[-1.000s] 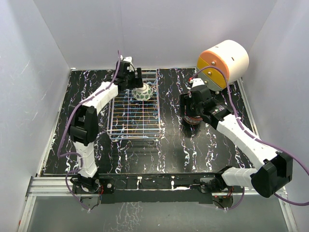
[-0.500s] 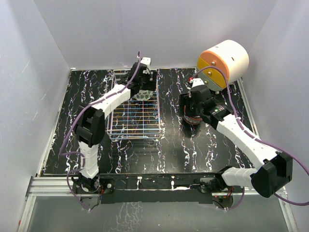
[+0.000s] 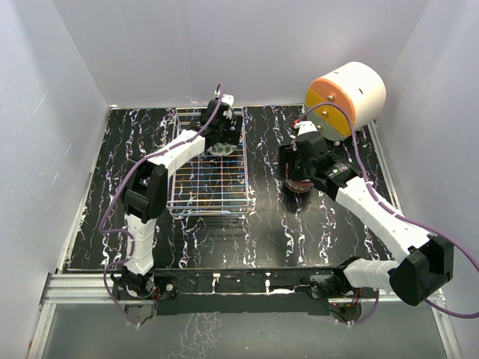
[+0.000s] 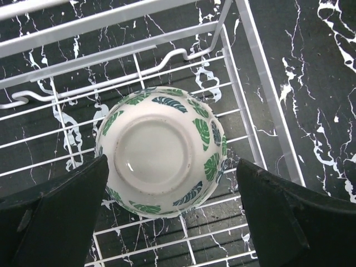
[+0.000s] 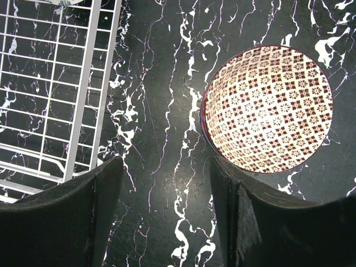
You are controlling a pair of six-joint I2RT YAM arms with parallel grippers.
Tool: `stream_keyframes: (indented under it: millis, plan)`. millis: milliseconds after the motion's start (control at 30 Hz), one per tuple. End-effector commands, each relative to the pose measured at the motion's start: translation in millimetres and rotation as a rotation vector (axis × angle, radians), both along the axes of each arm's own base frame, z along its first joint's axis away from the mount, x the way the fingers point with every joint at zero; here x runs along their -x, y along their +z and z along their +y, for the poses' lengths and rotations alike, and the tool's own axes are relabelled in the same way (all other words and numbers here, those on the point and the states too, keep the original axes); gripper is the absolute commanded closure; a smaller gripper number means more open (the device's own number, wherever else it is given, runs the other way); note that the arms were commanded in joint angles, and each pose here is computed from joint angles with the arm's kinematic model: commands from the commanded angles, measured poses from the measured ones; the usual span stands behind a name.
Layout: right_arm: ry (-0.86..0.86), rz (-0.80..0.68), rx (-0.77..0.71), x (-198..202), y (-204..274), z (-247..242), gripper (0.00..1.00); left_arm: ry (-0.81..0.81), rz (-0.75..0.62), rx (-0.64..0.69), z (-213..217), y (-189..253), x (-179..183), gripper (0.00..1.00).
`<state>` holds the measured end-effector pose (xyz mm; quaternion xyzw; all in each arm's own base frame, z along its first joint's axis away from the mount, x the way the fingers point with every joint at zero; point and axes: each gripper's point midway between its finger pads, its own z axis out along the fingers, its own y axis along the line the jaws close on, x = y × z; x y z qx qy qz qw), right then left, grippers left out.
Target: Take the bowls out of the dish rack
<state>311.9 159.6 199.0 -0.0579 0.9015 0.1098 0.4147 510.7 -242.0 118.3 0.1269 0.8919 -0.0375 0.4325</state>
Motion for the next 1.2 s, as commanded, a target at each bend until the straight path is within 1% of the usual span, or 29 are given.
stream_keyframes:
  millis: [0,33,133,333,500,633,833,933,1000,1167]
  plan:
    - [-0.015,-0.06,-0.011,-7,13,-2,0.34,0.007,-0.046,-0.001,0,21,-9,0.07]
    - [-0.017,-0.063,-0.011,-7,14,-2,0.34,0.009,-0.041,0.0,0,19,-9,0.1]
    - [-0.024,-0.068,-0.004,-8,15,-4,0.34,0.007,-0.035,0.0,0,14,-8,0.14]
    - [-0.024,-0.065,-0.003,-8,13,-4,0.34,0.014,-0.028,-0.027,5,6,-7,0.14]
    - [-0.021,-0.065,-0.006,-7,13,-3,0.34,0.018,-0.015,-0.028,4,2,-7,0.19]
    - [-0.023,-0.064,-0.002,-7,12,-4,0.34,0.016,-0.006,-0.02,2,1,-7,0.27]
    - [-0.03,-0.064,0.0,-6,11,-6,0.34,0.021,-0.003,-0.024,3,-2,-6,0.48]
    - [-0.031,-0.065,0.001,-6,11,-6,0.34,0.019,-0.003,-0.023,3,-1,-6,0.56]
    - [-0.028,-0.063,0.001,-6,10,-6,0.34,0.017,-0.001,-0.022,2,-1,-6,0.59]
    - [-0.027,-0.06,-0.001,-5,10,-6,0.34,0.011,0.005,-0.018,0,-1,-6,0.6]
